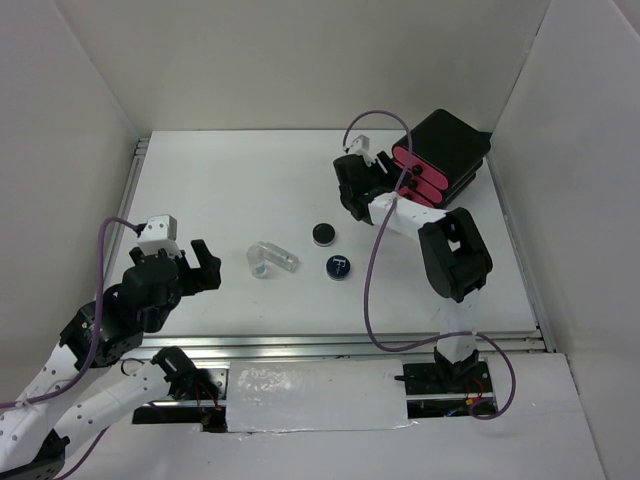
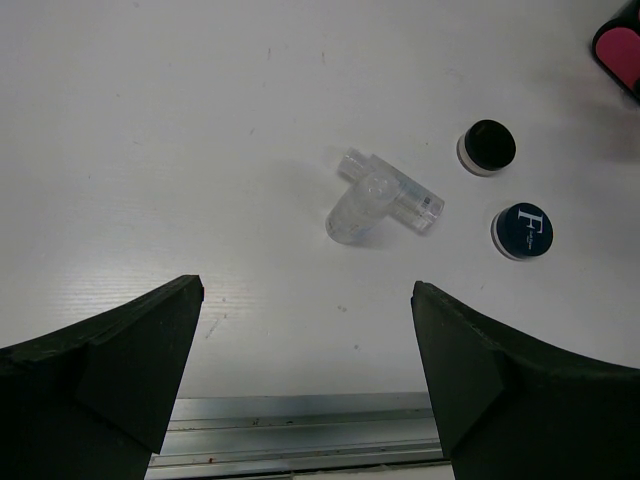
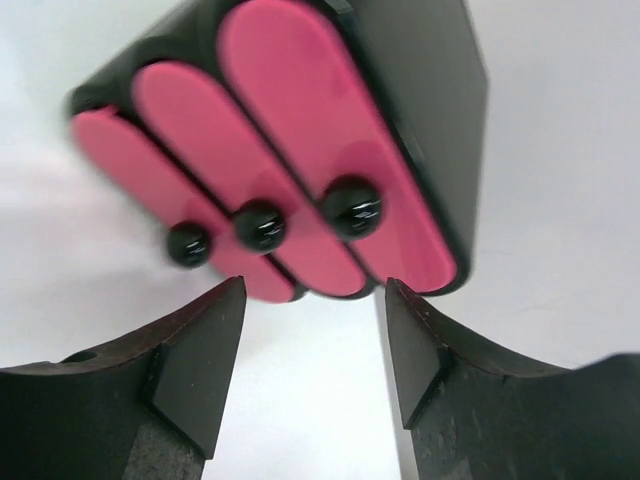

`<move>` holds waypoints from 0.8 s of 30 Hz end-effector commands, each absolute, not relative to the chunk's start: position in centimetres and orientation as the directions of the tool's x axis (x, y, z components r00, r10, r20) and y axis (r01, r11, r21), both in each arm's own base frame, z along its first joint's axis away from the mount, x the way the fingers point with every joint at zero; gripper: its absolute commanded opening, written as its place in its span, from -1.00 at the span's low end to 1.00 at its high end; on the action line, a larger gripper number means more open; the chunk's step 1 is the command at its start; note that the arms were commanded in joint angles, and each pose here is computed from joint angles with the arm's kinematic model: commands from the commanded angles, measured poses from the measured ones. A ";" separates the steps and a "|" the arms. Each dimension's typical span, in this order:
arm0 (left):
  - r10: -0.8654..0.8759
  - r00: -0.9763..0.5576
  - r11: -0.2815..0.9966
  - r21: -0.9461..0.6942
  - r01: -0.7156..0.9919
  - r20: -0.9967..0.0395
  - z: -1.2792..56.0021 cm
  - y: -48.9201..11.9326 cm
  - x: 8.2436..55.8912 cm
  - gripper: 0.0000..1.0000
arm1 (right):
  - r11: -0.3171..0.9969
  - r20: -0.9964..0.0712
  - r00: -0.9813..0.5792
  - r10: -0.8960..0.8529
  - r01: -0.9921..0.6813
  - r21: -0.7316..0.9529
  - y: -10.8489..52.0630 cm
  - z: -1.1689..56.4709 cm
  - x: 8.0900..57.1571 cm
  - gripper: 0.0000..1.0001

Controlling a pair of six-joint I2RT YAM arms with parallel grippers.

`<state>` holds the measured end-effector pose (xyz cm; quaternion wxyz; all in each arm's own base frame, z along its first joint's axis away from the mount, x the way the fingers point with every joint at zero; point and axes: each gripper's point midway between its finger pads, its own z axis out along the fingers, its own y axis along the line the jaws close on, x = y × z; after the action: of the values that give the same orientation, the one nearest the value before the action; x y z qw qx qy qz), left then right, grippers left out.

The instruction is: Organize the makeup

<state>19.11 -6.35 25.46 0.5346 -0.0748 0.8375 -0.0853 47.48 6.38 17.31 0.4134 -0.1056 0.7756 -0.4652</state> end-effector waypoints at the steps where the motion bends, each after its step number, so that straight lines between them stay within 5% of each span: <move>1: -0.229 -0.388 0.971 -0.237 -0.027 -0.893 26.3 -6.5 19.4 0.99 | 0.574 -0.593 -0.619 -0.515 0.266 -0.775 6.8 17.2 46.6 0.30; 15: -0.227 -0.389 0.971 -0.236 -0.026 -0.893 26.3 -6.5 19.4 0.99 | 0.515 -0.469 -0.702 -0.537 0.168 -0.841 5.8 11.0 49.0 0.25; 24: -0.218 -0.398 0.974 -0.227 -0.024 -0.891 26.1 -6.7 19.6 0.99 | 0.504 -0.494 -0.702 -0.513 0.220 -0.835 4.3 11.5 50.2 0.21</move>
<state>19.12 -6.37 25.44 0.5343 -0.0746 0.8377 -0.0849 48.84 4.30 9.00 0.3390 -0.1306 0.7942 -0.4871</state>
